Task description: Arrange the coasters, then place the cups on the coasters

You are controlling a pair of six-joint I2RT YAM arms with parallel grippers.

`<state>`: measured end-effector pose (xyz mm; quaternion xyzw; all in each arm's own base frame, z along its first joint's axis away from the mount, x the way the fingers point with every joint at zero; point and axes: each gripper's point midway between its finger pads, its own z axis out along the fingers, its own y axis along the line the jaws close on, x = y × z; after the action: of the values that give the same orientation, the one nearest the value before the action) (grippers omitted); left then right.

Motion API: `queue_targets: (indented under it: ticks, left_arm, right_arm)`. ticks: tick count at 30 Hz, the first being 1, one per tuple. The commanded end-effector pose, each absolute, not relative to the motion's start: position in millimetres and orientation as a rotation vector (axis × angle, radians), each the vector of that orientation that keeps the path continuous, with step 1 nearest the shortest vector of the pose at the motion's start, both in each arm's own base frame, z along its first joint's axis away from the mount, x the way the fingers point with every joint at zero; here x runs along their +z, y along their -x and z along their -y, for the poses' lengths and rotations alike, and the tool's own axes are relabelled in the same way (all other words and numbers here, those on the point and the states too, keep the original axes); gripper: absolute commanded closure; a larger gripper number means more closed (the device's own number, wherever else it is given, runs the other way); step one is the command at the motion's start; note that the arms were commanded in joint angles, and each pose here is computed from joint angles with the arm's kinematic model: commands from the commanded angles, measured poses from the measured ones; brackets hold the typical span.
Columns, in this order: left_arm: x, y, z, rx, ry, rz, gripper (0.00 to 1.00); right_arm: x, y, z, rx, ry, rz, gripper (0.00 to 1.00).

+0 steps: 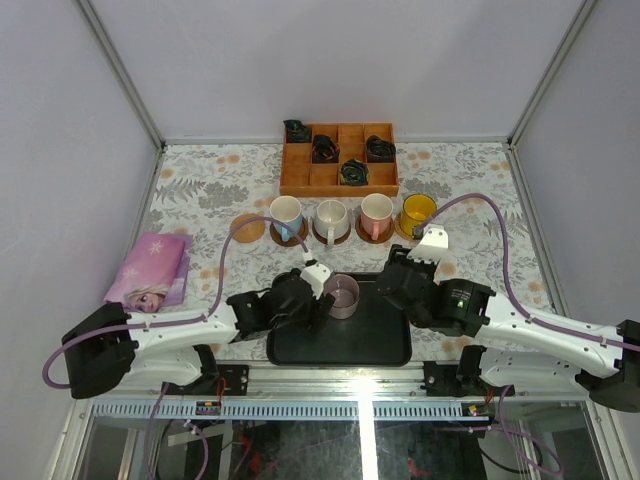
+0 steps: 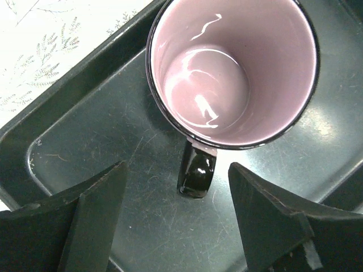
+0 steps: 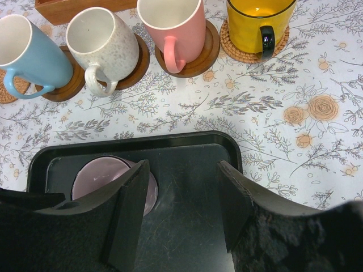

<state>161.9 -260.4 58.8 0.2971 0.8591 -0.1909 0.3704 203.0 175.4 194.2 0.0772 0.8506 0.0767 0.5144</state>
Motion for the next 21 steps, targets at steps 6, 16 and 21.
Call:
queue_targets:
  ticks: [6,16,21]
  left_arm:
    - [68.5,-173.8,285.6,-0.473,-0.85,-2.136,0.33]
    - [62.5,-173.3,290.4,-0.441,-0.893,-2.163,0.91]
    - [70.1,-169.1,290.3,-0.453,-0.89,-2.149,1.0]
  right_arm:
    - [199.9,-208.7,-176.4,0.2,-0.24,-1.996,0.43]
    - [197.2,-208.9,-176.8,0.2,-0.242,-1.995,0.43]
    - [197.9,-209.0,-177.3,0.205,-0.244,-1.993,0.43]
